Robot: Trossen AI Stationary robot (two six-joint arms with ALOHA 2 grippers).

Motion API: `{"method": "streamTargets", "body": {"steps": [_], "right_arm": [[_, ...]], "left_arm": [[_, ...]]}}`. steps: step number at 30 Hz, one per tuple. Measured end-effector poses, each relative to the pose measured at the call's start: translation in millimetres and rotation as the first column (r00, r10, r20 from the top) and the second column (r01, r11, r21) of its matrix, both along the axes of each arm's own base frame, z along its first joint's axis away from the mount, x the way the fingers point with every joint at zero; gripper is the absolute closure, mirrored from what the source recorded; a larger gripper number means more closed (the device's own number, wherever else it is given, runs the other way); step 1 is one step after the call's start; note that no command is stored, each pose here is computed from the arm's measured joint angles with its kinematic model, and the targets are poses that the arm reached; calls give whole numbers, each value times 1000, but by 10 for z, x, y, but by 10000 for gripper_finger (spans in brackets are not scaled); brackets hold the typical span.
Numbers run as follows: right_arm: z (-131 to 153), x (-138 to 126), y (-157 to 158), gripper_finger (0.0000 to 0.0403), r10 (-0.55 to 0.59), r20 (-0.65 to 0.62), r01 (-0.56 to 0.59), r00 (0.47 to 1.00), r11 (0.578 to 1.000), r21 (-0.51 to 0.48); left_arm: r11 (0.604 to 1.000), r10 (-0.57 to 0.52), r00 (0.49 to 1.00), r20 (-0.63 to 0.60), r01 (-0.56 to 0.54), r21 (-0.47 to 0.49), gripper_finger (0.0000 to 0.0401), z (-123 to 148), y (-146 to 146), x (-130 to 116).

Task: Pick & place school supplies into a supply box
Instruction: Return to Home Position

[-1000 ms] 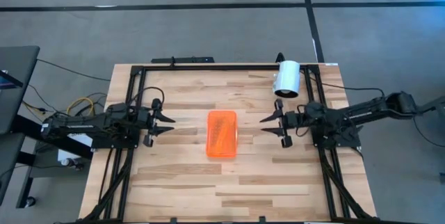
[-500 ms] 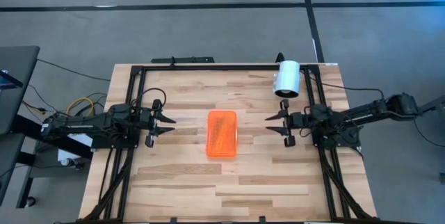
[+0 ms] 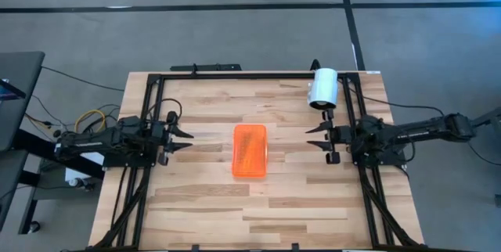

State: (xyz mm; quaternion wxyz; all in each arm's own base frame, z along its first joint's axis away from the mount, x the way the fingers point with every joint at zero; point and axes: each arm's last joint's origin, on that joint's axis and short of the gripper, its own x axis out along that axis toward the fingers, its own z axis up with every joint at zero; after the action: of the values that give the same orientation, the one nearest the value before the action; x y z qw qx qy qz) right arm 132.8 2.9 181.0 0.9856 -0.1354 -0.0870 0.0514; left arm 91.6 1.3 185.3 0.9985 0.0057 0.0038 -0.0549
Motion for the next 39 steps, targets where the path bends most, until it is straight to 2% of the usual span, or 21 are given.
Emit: {"method": "streamTargets", "body": {"steps": [9,15,20,24,32,39], "right_arm": [[66,-186,50,269,31,47,-31,998,999,-14],[48,-277,46,269,-38,32,37,999,999,25],[45,-335,59,269,-32,40,30,999,999,38],[31,-375,43,269,-92,33,89,995,993,77],[26,-375,41,269,-98,25,95,995,990,102],[18,-373,43,269,-82,11,79,997,983,166]], "left_arm": [[1000,8,1000,-18,-8,-5,292,-21,2,-6],[1000,16,999,-28,-16,-1,292,-21,4,-9],[1000,30,998,-54,-30,-2,292,-45,8,-10],[1000,29,998,-52,-29,10,292,-46,8,-10],[1000,5,997,71,-6,15,292,-130,5,53],[999,26,997,75,-27,16,292,-129,12,53]]}}
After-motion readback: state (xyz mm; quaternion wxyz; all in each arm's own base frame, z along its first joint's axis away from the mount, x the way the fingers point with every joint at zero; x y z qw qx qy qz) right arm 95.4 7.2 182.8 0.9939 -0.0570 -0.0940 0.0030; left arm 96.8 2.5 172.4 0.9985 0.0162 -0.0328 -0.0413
